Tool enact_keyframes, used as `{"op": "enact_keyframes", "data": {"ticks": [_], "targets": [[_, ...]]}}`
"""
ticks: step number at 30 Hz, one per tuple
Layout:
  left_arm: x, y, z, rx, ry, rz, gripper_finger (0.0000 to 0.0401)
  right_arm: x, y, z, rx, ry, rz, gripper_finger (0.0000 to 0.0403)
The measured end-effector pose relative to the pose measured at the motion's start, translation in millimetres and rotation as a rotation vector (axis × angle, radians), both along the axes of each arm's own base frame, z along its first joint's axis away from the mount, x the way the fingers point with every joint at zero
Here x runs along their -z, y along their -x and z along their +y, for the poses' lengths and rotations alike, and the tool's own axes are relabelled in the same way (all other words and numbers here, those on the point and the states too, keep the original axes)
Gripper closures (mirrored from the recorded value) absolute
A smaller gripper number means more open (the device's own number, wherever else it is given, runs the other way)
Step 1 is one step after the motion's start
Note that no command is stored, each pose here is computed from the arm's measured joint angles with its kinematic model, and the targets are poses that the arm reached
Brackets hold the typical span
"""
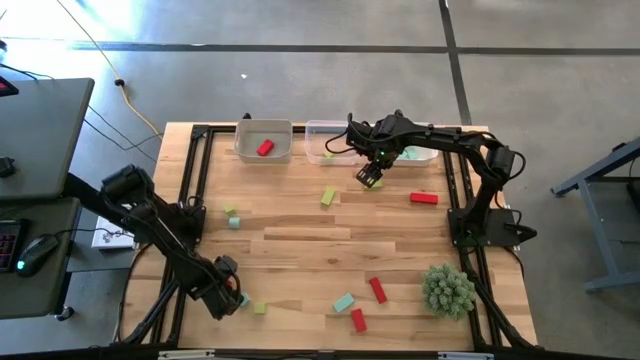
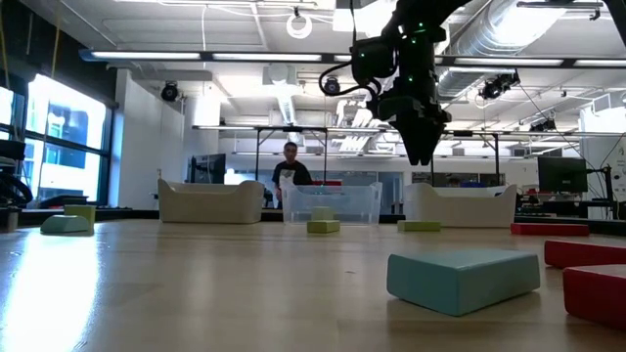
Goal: Sort & place blocks by color
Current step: Put the red block into the gray bin
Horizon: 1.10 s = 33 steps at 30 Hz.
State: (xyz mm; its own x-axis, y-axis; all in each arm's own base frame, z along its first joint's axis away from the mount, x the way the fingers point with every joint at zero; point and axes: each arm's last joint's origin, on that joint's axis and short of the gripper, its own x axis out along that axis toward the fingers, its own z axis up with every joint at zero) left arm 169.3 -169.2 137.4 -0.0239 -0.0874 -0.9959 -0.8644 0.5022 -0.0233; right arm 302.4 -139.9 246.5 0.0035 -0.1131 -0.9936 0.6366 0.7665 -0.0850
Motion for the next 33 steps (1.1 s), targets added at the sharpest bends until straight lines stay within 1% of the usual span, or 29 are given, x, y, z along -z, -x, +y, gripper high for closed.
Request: {"op": "enact_keyframes", "data": {"ticks": [5,8,13,18,21,25,31,33], "targets": [[-21.4,-3.3,2.1,-0.019,-0.008,-0.143,0.0299,0.0,-0.6,-0.3,0.002,0.003,-0.006,0.0203],[-35.2,-5.1,8.0,-0.061,-0.029,-0.243,0.0299,0.0,-0.7,0.1,0.030,-0.010,-0.015,0.0203],[-56.4,-9.3,27.6,-0.143,-0.116,-0.418,0.0299,0.0,-2.2,0.7,0.042,-0.043,-0.043,0.0203],[-76.6,-15.6,55.8,-0.164,-0.207,-0.540,0.0299,-0.1,-4.0,-0.1,0.042,-0.035,-0.062,0.0203],[-88.2,-18.5,76.3,-0.156,-0.269,-0.592,0.0299,-0.4,-6.0,-1.0,0.035,-0.027,-0.082,0.0203],[-101.2,-20.6,107.7,-0.143,-0.359,-0.621,0.0299,-0.8,-9.3,-2.4,-0.017,-0.010,-0.112,0.0203],[-115.7,-17.5,155.2,-0.135,-0.468,-0.617,0.0299,-2.5,-15.2,-5.0,-0.067,0.019,-0.169,0.0203],[-119.7,-15.9,169.0,-0.143,-0.496,-0.617,0.0299,-3.8,-18.7,-6.1,-0.081,0.024,-0.208,0.0203]]}}
